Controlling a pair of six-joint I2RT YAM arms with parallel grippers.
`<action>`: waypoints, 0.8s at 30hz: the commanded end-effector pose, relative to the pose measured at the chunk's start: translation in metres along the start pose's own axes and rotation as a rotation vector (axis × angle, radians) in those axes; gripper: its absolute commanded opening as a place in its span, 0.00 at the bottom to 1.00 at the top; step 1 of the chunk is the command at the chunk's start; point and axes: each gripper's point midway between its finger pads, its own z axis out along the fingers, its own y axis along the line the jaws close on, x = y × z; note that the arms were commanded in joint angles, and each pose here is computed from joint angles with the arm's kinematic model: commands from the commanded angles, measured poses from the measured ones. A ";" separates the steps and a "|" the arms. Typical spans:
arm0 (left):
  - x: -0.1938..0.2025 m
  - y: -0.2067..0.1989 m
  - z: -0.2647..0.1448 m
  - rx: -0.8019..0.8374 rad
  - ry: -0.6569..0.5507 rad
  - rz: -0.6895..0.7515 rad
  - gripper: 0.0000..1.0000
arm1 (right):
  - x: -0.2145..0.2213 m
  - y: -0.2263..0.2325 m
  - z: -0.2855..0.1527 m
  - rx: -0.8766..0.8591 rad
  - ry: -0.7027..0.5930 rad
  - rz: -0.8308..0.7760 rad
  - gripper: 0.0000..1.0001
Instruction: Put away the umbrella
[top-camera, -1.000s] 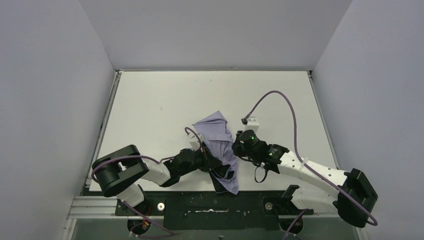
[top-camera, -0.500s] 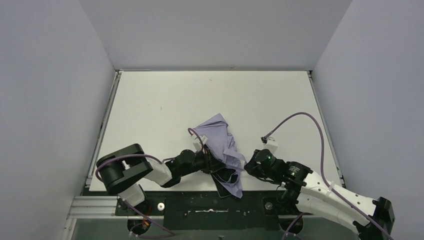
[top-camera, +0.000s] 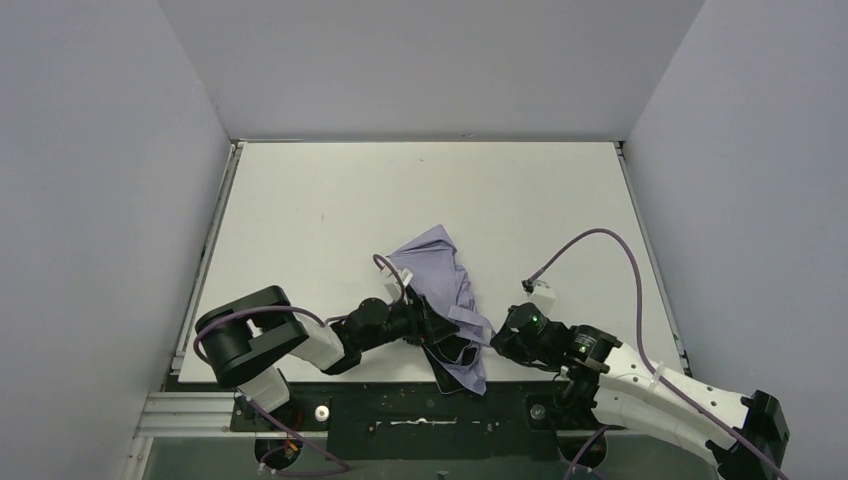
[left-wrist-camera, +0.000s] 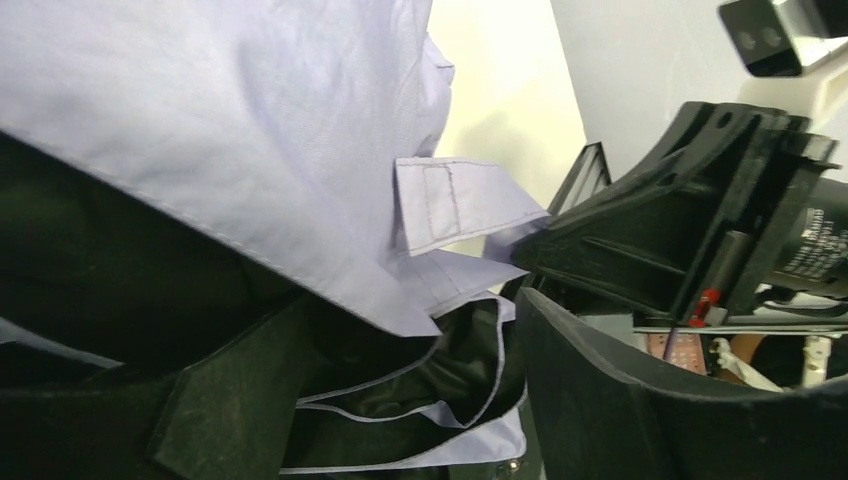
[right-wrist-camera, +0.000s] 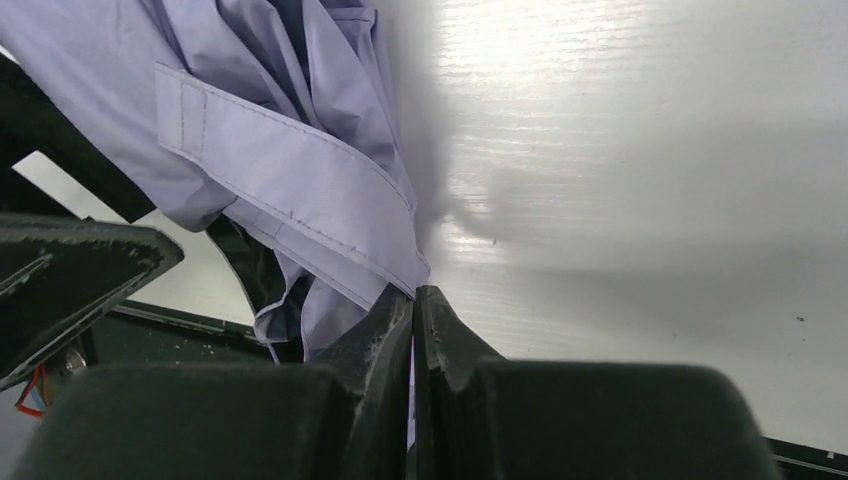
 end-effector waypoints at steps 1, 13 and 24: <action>-0.021 0.003 0.005 -0.040 -0.073 0.000 0.57 | 0.002 0.001 -0.007 -0.023 0.000 0.015 0.00; -0.027 0.012 0.010 -0.053 -0.084 -0.014 0.26 | 0.010 0.018 -0.034 -0.127 0.072 0.015 0.00; -0.028 0.014 0.014 -0.028 -0.073 -0.023 0.00 | 0.040 0.005 -0.052 -0.044 0.287 -0.119 0.24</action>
